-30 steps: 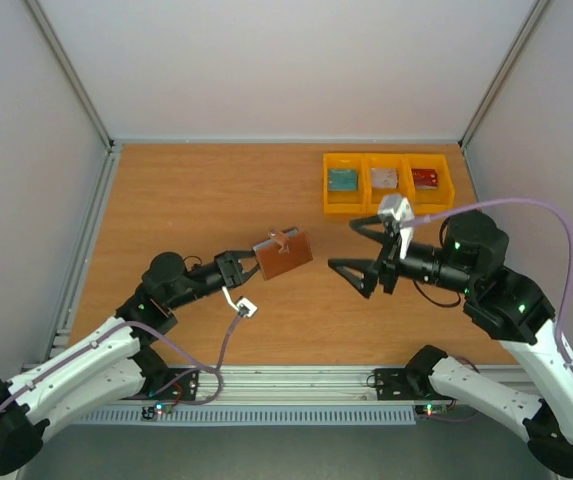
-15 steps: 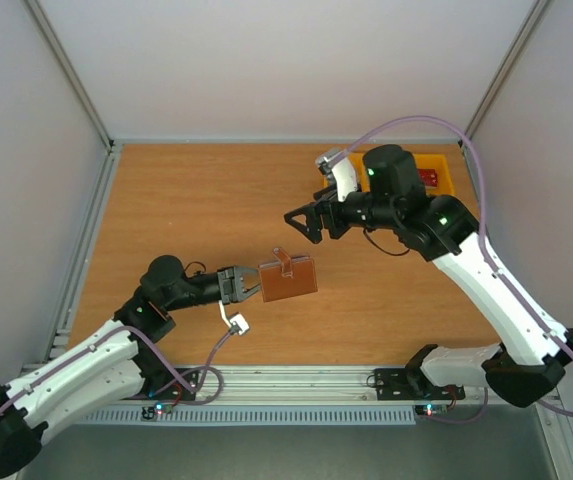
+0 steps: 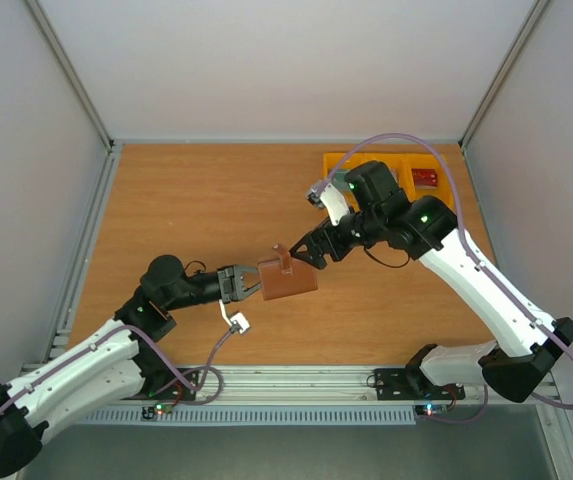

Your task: Take the credit cards out of the card holder

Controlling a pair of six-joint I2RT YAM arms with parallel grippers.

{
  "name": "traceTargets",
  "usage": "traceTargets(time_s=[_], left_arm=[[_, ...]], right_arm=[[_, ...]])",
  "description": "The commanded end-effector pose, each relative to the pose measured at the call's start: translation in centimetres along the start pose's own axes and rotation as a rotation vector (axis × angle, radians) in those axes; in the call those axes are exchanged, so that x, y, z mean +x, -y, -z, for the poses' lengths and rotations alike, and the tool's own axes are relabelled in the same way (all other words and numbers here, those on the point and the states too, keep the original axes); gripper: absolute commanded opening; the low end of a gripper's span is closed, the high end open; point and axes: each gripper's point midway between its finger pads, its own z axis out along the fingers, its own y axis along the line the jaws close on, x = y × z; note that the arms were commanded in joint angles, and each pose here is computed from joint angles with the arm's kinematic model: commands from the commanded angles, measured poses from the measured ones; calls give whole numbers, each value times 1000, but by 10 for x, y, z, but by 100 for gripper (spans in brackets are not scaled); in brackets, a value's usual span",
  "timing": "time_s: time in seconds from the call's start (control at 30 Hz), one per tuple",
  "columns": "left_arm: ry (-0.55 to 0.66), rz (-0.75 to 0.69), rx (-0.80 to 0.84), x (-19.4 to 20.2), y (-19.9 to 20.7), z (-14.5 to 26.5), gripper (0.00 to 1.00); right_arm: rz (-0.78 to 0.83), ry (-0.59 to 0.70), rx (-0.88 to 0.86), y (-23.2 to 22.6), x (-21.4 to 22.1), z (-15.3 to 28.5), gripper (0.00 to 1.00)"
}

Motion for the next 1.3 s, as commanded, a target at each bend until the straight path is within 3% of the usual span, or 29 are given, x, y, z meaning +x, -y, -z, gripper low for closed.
traceTargets(time_s=[0.0,0.07,0.27,0.4,0.5,0.67,0.8,1.0,1.17,1.27], left_arm=[[-29,-388,-70,6,-17,0,0],[-27,-386,-70,6,-17,-1,0],[-41,-374,-56,7,-14,1,0],[-70,-355,-22,14,-10,0,0],[-113,-320,37,24,1,-2,0],[-140,-277,89,31,9,-2,0],[-139,-267,89,32,8,-3,0],[-168,-255,98,38,8,-2,0],[-159,-235,64,35,2,-2,0],[-136,-228,46,29,0,-1,0]], right_arm=[[14,-41,95,15,16,9,95],[19,-42,84,14,16,8,95],[101,-52,-191,-33,21,13,90],[125,-78,-400,-69,32,28,77],[157,-14,-479,-87,35,47,64],[167,89,-508,-95,31,56,49],[147,87,-435,-81,31,35,44],[138,70,-340,-63,36,21,47],[141,227,-169,-44,20,51,55],[90,219,-133,-29,13,38,56]])
